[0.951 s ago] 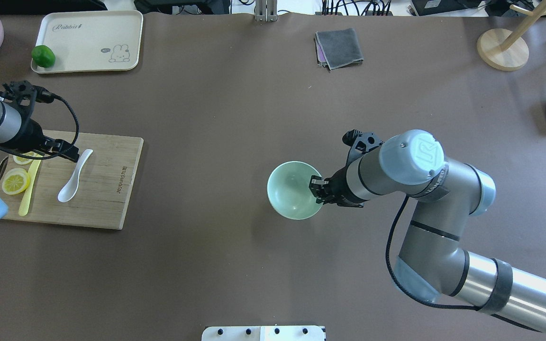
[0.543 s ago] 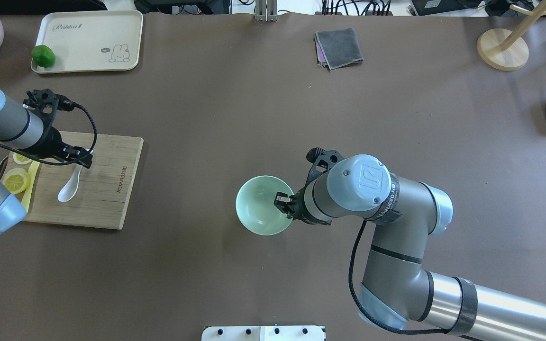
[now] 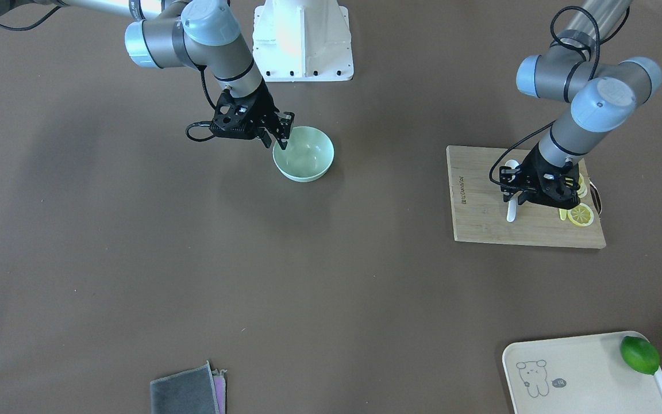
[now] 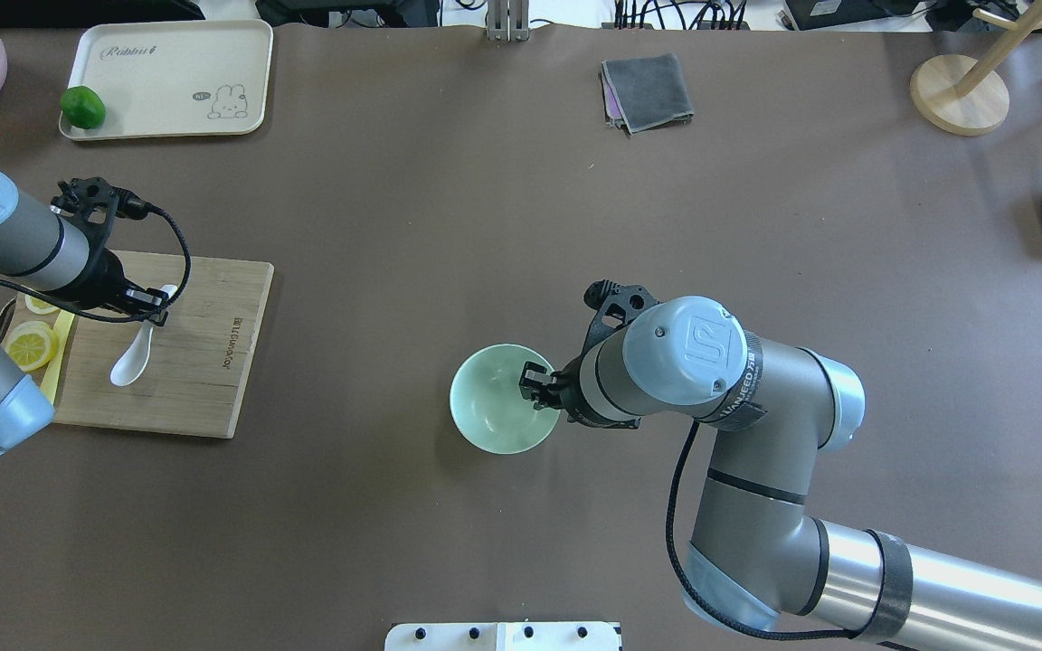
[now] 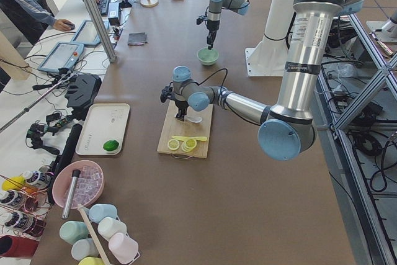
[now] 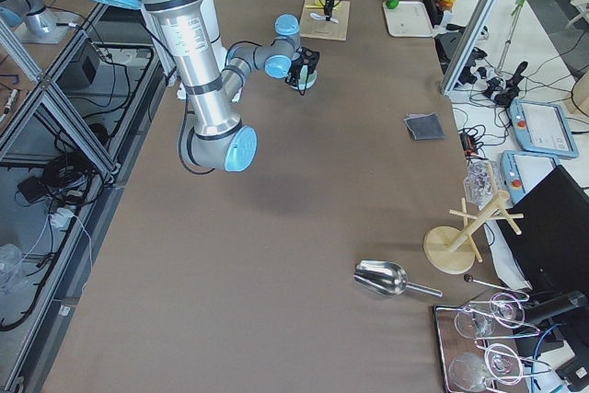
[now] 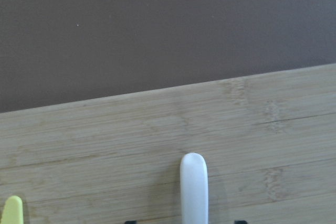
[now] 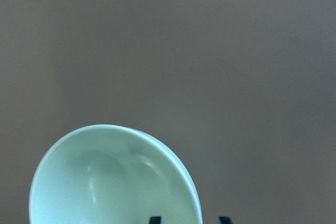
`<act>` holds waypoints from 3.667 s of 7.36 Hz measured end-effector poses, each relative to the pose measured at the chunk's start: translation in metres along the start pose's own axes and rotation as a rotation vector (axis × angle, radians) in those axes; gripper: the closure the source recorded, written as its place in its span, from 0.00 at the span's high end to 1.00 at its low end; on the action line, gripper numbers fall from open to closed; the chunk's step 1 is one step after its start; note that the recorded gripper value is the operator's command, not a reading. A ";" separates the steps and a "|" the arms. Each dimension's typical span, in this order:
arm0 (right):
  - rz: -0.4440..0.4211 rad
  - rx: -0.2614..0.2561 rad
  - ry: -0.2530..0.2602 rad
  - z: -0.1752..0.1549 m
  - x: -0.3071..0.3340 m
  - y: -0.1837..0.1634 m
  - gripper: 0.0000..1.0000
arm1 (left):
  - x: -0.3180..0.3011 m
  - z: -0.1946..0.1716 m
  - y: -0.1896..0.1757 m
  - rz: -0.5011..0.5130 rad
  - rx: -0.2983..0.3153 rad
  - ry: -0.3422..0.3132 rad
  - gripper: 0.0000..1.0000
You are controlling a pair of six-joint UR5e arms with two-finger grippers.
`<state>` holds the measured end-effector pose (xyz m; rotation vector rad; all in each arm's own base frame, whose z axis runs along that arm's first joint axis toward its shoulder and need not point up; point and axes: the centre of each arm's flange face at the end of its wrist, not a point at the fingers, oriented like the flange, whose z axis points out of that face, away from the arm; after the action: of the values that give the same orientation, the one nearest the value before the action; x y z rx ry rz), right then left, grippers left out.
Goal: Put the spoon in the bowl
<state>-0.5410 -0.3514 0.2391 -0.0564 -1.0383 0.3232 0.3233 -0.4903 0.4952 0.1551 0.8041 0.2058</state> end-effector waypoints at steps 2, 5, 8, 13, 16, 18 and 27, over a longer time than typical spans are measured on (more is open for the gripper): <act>0.013 0.006 -0.019 -0.023 0.002 -0.020 1.00 | 0.005 -0.004 0.000 0.004 0.000 0.012 0.00; 0.056 -0.005 -0.007 -0.073 0.033 -0.071 1.00 | 0.080 -0.049 -0.031 -0.082 0.041 0.144 0.00; -0.012 0.011 0.052 -0.109 0.113 -0.141 1.00 | 0.262 -0.067 -0.036 -0.250 0.043 0.270 0.00; -0.045 0.031 0.118 -0.119 0.180 -0.172 1.00 | 0.406 -0.064 -0.013 -0.292 0.065 0.222 0.98; -0.083 0.034 0.148 -0.118 0.203 -0.180 1.00 | 0.380 -0.064 -0.026 -0.269 0.110 0.183 0.98; -0.159 0.041 0.200 -0.121 0.242 -0.202 1.00 | 0.271 -0.073 -0.037 -0.143 0.130 0.096 0.98; -0.372 -0.040 0.300 -0.196 0.492 -0.318 1.00 | -0.201 -0.163 0.086 0.071 0.008 -0.019 0.98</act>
<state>-0.0695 -0.4910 0.6131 0.0514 -0.7378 -0.0451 0.0587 -0.4458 0.5424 0.1927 0.7816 0.2678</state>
